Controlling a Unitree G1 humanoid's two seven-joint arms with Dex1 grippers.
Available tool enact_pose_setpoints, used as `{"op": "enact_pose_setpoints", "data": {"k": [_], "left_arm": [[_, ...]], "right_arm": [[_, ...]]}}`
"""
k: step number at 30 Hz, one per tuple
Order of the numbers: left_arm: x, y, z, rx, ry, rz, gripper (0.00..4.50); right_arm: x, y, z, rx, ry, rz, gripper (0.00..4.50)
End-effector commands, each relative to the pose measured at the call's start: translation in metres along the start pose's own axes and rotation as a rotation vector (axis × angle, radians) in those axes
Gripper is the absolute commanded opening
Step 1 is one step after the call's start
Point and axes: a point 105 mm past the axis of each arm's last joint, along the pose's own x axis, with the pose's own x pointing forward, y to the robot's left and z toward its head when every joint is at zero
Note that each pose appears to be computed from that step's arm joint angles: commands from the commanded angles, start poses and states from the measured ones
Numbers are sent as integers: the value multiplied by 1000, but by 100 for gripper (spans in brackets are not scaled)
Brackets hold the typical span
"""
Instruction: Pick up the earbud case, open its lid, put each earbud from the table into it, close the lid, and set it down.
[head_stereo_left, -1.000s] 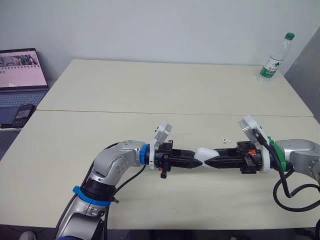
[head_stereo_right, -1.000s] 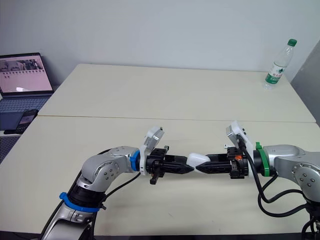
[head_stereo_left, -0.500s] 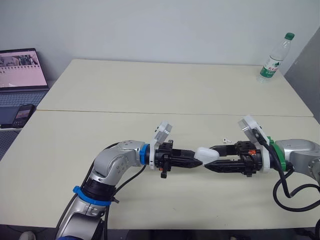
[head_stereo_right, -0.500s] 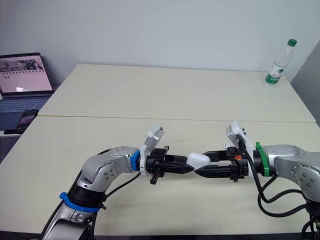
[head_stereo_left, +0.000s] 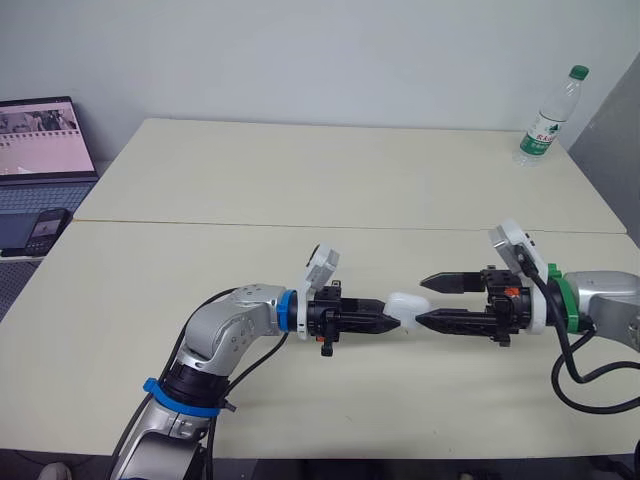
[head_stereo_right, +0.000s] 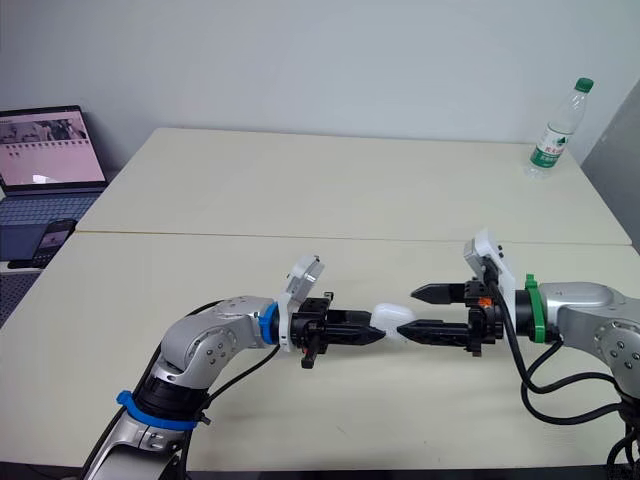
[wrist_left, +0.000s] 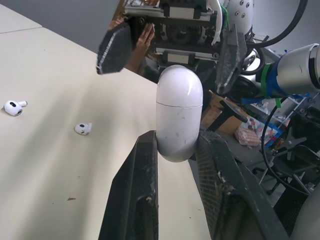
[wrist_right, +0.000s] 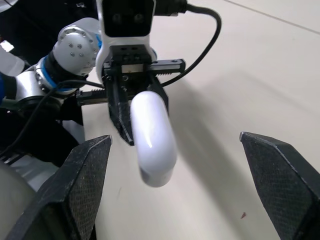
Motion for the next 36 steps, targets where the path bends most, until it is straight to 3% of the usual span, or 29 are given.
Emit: {"op": "enact_pose_setpoints", "data": {"k": [1, 11, 36], "left_arm": [[3, -6, 7, 48, -11, -31, 70], [4, -6, 8, 52, -14, -37, 70], [2, -4, 8, 54, -10, -31, 70]], "right_arm": [[0, -2, 5, -18, 2, -20, 428], [4, 3, 6, -19, 17, 2, 428], [-18, -32, 29, -6, -96, -185, 428]]}}
